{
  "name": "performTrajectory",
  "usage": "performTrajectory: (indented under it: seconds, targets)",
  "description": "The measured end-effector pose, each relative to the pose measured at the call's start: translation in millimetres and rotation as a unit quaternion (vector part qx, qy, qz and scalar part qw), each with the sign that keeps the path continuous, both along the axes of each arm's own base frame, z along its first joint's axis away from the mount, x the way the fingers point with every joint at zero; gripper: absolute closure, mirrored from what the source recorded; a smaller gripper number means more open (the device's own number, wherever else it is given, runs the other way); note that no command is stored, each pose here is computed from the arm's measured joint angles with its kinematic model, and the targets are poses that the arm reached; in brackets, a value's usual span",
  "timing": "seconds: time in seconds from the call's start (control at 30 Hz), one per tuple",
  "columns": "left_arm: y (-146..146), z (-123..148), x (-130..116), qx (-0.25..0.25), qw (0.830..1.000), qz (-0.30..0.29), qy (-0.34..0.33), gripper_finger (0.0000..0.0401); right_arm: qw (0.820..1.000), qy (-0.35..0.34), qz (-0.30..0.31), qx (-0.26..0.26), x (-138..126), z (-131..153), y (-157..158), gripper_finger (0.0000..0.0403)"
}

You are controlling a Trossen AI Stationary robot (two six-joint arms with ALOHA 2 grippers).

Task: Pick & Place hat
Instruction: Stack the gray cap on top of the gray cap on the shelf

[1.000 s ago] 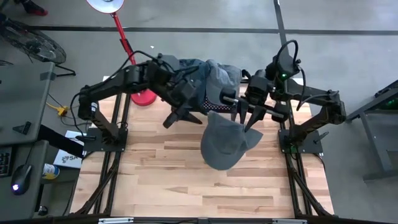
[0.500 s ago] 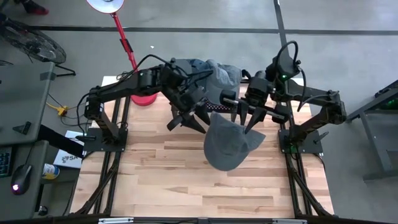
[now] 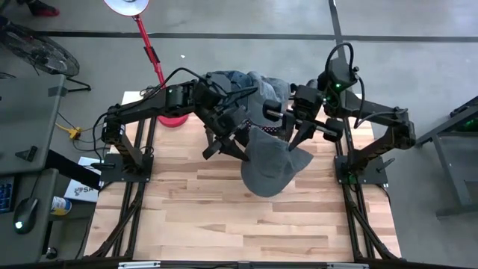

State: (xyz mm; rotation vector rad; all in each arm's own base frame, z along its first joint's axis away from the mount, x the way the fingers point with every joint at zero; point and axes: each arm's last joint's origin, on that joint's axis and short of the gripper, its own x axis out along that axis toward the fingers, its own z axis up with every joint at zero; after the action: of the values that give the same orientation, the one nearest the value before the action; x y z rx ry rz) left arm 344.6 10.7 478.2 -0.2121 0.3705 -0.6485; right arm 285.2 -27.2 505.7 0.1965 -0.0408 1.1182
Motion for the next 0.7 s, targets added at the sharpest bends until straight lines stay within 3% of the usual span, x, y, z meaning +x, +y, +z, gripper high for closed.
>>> performTrajectory:
  seconds: [0.13, 0.33, 0.47, 0.7]
  targets:
    - [0.2, -0.9, -0.3, 0.0, 1.0, 0.003, 0.005, 0.0282, 1.0, 0.002, -0.006, 0.001, -0.3, -0.4, -3.4, 0.0381]
    - [0.9, -2.7, -0.8, 0.004, 1.0, 0.006, 0.013, 0.0387, 1.0, 0.004, -0.009, 0.001, -0.4, -0.5, -5.2, 0.0381]
    - [1.7, -2.7, -0.6, 0.018, 1.0, 0.02, 0.008, 0.0385, 1.0, 0.014, -0.013, 0.009, 0.0, -0.6, -5.4, 0.0379]
    - [3.3, -3.9, -3.6, 0.043, 0.998, 0.047, 0.015, 0.0394, 0.999, 0.023, -0.025, 0.02, -3.1, 1.7, -5.1, 0.0317]
